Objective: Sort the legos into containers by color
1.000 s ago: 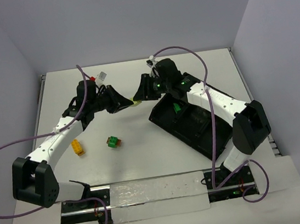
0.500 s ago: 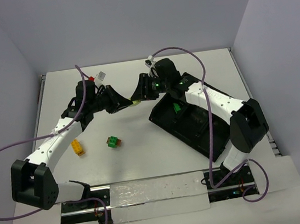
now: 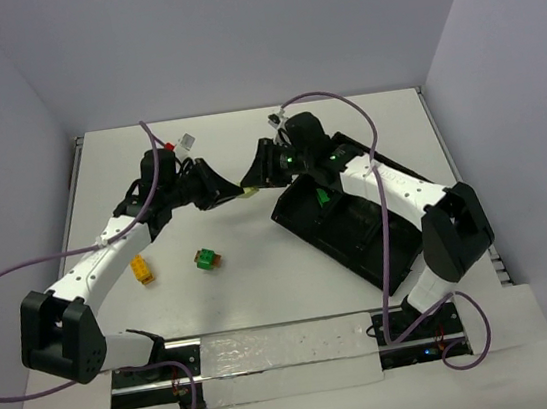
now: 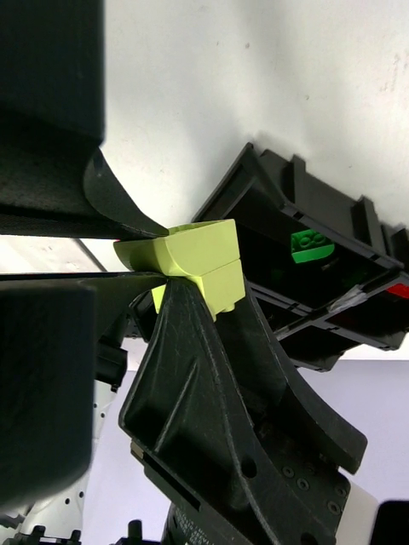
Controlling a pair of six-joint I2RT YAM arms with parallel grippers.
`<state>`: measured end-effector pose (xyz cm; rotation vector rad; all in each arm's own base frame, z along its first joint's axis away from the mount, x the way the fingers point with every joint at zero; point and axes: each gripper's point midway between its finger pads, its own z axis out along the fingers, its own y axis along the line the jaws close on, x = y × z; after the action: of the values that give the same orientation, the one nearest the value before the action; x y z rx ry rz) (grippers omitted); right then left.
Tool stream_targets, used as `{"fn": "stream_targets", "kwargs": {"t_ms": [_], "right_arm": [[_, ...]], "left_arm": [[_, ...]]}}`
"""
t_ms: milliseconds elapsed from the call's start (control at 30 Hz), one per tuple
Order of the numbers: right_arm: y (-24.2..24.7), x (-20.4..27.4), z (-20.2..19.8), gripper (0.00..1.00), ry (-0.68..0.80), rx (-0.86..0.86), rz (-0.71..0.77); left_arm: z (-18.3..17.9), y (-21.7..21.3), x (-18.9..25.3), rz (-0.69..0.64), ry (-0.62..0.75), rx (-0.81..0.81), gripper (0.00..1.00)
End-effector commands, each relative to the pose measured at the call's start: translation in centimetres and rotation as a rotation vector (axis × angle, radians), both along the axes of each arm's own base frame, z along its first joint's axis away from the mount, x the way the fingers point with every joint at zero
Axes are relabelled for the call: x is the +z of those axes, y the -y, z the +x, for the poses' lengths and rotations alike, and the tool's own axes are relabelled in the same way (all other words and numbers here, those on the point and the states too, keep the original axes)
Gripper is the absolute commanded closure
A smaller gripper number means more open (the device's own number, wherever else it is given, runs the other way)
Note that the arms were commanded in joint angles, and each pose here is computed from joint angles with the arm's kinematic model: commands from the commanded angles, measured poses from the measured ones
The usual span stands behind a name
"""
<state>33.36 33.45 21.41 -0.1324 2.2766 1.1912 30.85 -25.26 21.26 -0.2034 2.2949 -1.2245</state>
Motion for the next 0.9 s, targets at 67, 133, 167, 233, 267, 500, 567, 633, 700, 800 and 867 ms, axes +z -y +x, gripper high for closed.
{"fn": "stream_targets", "kwargs": {"t_ms": [67,133,167,233,267,500,567,633,700,800,867], "right_arm": [[5.8,1.8,1.3,1.0,0.059,-0.145,-0.008],[6.8,1.9,1.1,1.0,0.064,-0.159,-0.022],[7.3,1.9,0.9,1.0,0.067,-0.167,-0.026],[8.0,1.9,0.8,1.0,0.068,-0.178,-0.032],[8.3,2.0,0.7,1.0,0.071,-0.184,-0.033],[13.9,1.3,0.3,1.0,0.079,-0.385,-0.186],[17.1,0.6,0.2,1.0,0.081,-0.489,-0.253],[20.2,0.3,-0.7,1.0,0.074,-0.573,-0.303],[23.6,-0.2,-1.9,1.0,0.066,-0.669,-0.367],[26.8,-0.8,-3.5,1.0,0.06,-0.767,-0.445],[27.9,-1.7,-4.5,1.0,0.048,-0.8,-0.476]], "left_arm": [[-0.3,0.0,3.1,-0.034,0.089,-0.016,1.0],[-0.2,0.1,3.2,-0.037,0.092,-0.013,1.0],[-0.2,0.2,3.5,-0.047,0.101,-0.016,1.0],[0.0,0.4,3.8,-0.059,0.109,-0.026,1.0],[0.1,0.6,3.9,-0.061,0.107,-0.031,1.0],[0.7,0.9,3.4,-0.033,0.098,-0.051,1.0],[0.7,1.2,2.9,-0.013,0.088,-0.067,1.0],[0.9,1.8,2.7,0.02,0.091,-0.094,1.0],[0.8,2.9,2.4,0.064,0.09,-0.115,1.0],[-0.1,5.0,2.1,0.098,0.101,-0.176,1.0],[-0.4,6.1,2.0,0.101,0.103,-0.206,1.0]]}}
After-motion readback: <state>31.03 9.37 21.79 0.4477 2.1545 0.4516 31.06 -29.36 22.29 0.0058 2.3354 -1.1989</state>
